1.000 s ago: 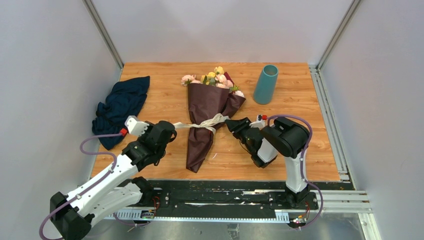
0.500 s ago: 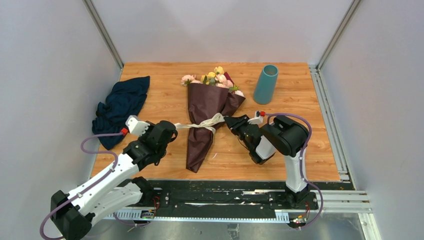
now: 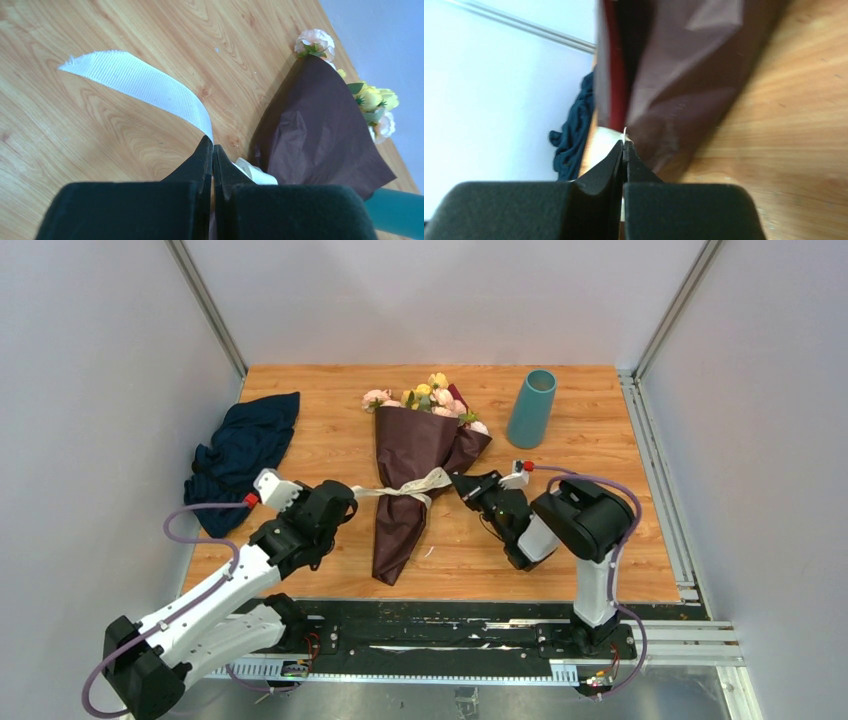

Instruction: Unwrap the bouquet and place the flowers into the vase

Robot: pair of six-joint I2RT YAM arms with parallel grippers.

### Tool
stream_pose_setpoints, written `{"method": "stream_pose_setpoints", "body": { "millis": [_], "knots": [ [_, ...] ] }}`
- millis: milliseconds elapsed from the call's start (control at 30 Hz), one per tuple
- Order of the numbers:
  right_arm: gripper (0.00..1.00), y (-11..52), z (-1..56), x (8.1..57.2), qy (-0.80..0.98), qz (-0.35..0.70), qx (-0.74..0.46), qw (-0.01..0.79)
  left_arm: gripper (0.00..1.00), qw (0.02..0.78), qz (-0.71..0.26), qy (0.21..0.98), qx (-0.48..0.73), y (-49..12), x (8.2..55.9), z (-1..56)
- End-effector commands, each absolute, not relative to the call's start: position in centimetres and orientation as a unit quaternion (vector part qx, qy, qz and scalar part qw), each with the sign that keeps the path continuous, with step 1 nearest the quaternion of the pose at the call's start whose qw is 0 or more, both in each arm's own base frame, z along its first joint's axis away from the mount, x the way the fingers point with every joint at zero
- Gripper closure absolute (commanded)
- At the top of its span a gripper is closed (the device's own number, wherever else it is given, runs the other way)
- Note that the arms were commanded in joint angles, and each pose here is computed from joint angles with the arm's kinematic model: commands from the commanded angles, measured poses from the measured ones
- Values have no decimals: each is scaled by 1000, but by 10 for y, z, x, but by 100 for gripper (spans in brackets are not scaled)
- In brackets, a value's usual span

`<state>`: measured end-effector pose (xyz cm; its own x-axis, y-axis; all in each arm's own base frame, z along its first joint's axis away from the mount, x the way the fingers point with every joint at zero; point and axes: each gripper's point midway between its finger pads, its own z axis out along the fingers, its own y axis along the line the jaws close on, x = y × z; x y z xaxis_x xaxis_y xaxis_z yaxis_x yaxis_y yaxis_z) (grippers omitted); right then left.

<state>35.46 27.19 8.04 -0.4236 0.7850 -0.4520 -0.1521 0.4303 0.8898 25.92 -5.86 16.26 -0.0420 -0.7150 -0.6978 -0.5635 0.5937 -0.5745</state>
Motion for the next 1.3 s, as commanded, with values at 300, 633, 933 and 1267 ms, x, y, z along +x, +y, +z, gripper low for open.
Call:
{"method": "stream_pose_setpoints", "body": {
  "millis": [300, 633, 933, 1267],
  "knots": [
    [100, 244, 172, 309, 628, 523, 178, 547, 100, 603, 28, 705, -372, -37, 272, 222],
    [100, 198, 232, 289, 633, 439, 134, 624, 100, 591, 130, 709, -362, -1, 276, 233],
    [100, 121, 270, 273, 648, 327, 124, 677, 100, 575, 186, 691, -398, 45, 263, 235],
    [100, 54, 295, 268, 660, 249, 144, 694, 100, 590, 194, 659, -424, 75, 220, 256]
  ]
}}
